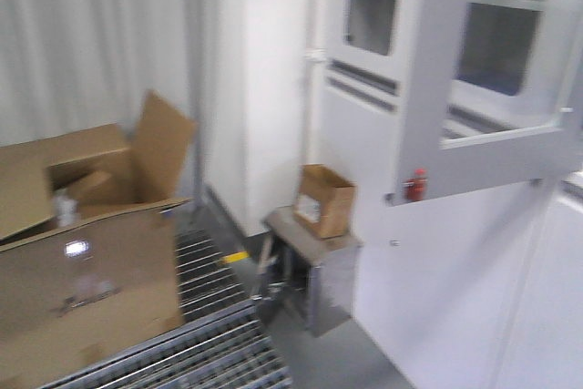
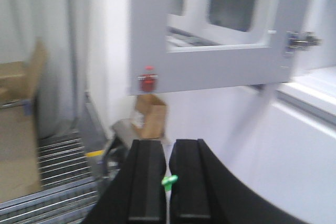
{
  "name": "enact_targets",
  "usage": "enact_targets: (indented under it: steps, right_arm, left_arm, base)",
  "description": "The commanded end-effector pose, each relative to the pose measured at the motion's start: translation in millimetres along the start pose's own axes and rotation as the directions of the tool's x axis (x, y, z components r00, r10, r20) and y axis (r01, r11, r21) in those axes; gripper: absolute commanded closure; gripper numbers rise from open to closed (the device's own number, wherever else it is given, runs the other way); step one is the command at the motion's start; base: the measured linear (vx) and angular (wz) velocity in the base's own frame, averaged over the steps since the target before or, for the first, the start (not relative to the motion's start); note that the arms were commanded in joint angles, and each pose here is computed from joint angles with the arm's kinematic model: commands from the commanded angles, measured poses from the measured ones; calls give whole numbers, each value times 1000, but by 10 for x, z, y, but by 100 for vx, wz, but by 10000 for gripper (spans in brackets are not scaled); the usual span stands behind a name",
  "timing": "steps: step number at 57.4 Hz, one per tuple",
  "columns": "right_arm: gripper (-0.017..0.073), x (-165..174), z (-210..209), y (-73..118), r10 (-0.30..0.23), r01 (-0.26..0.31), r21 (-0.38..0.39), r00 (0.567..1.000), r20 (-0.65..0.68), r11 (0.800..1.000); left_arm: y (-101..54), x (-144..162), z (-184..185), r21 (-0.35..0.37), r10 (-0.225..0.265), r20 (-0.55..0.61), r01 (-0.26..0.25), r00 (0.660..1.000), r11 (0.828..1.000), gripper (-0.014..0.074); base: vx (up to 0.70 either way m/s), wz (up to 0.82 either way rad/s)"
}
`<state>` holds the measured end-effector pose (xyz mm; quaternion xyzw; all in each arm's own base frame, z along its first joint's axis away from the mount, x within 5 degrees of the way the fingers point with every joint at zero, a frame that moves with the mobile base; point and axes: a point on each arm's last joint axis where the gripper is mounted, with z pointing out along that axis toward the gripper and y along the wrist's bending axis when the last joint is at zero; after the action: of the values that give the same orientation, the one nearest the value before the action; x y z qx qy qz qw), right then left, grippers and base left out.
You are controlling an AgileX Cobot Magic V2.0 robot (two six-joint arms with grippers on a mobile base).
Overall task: Sort red and green spoons into left cabinet
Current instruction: 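Drive the base away from the bench toward the white cabinet, then position the base facing the shelf with the blue tray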
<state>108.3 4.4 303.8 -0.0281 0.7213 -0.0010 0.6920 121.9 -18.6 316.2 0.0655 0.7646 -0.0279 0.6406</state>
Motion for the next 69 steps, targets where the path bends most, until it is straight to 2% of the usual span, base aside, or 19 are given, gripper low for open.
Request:
enact_targets:
  steps: [1, 41, 69]
  right_arm:
    - [562, -170, -10, 21, -17, 19, -26, 995, 93, 999]
    - [562, -170, -10, 21, -17, 19, -26, 995, 93, 999]
    - [562, -170, -10, 21, -17, 19, -26, 995, 93, 999]
  left_arm:
    - [-27, -157, -28, 33, -18, 96, 15, 995, 999, 601]
    - [-26, -154, -28, 32, -18, 93, 15, 996, 999, 601]
    - [-26, -154, -28, 32, -18, 93, 15, 996, 999, 601]
  base:
    - [34, -85]
    - [28, -77]
    - [25, -43]
